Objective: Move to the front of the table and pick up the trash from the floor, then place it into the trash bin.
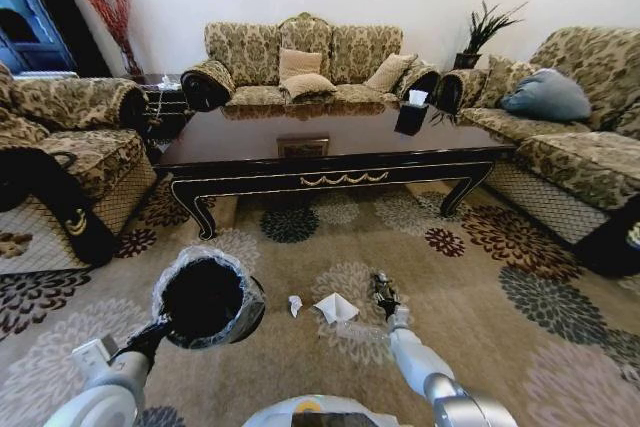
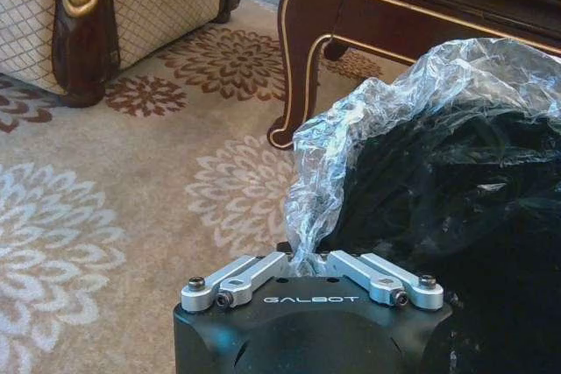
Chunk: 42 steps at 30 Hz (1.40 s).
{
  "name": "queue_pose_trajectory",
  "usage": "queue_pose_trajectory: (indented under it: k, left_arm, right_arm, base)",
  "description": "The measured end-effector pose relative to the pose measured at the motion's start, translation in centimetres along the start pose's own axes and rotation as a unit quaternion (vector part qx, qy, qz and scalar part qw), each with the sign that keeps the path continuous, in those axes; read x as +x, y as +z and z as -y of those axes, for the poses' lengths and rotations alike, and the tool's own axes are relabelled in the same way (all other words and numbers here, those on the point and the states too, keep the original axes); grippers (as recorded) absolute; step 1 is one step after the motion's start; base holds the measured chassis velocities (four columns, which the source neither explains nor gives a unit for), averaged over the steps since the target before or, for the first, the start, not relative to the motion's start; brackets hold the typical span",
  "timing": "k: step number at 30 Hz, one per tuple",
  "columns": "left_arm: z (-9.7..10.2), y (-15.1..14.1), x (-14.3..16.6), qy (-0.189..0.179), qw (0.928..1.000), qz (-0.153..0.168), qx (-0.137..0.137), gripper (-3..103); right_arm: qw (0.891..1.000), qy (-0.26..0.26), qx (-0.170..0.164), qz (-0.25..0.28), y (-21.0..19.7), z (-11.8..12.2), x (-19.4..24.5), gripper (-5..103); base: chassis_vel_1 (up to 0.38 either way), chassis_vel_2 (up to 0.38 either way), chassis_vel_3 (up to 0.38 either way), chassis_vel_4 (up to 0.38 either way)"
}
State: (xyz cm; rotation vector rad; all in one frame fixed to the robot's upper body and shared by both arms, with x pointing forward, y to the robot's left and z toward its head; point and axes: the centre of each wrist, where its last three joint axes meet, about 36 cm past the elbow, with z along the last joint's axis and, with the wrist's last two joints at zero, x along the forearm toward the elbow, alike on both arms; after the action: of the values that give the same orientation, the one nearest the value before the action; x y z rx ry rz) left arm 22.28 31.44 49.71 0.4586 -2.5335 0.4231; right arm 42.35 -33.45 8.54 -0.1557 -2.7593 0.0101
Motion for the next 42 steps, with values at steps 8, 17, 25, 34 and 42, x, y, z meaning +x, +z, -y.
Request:
queue_pose_trajectory:
  k: [8, 17, 25, 34, 42]
  left_arm:
    - [0.3, 0.0, -0.3, 0.006, 1.0000, 0.001, 0.001, 2]
    - [0.2, 0.0, -0.4, 0.004, 1.0000, 0.001, 0.001, 2]
    - [0.1, 0.0, -0.3, 0.003, 1.0000, 0.001, 0.000, 2]
    - [-0.3, -0.5, 0.3, -0.002, 1.0000, 0.005, -0.004, 2]
    - [-0.5, -0.9, 0.4, -0.001, 0.9999, 0.011, -0.002, 2]
  right_arm:
    - [1.000, 0.004, 0.010, 0.014, 0.0, 0.9, 0.2, 77]
    - [0.999, 0.007, 0.015, 0.030, -0.8, 0.2, -0.5, 99]
    - [0.999, -0.005, 0.017, 0.030, -2.1, -0.6, -1.7, 100]
    - [1.000, 0.019, 0.013, -0.006, -4.0, -1.8, -3.5, 100]
    - [0.999, 0.029, 0.026, -0.031, -4.7, -1.7, -4.1, 100]
  base:
    - [0.000, 0.000, 0.000, 0.000]
    - [0.000, 0.000, 0.000, 0.000]
    - [0.000, 0.000, 0.000, 0.000]
    - [0.000, 0.000, 0.000, 0.000]
    - [0.000, 0.000, 0.000, 0.000]
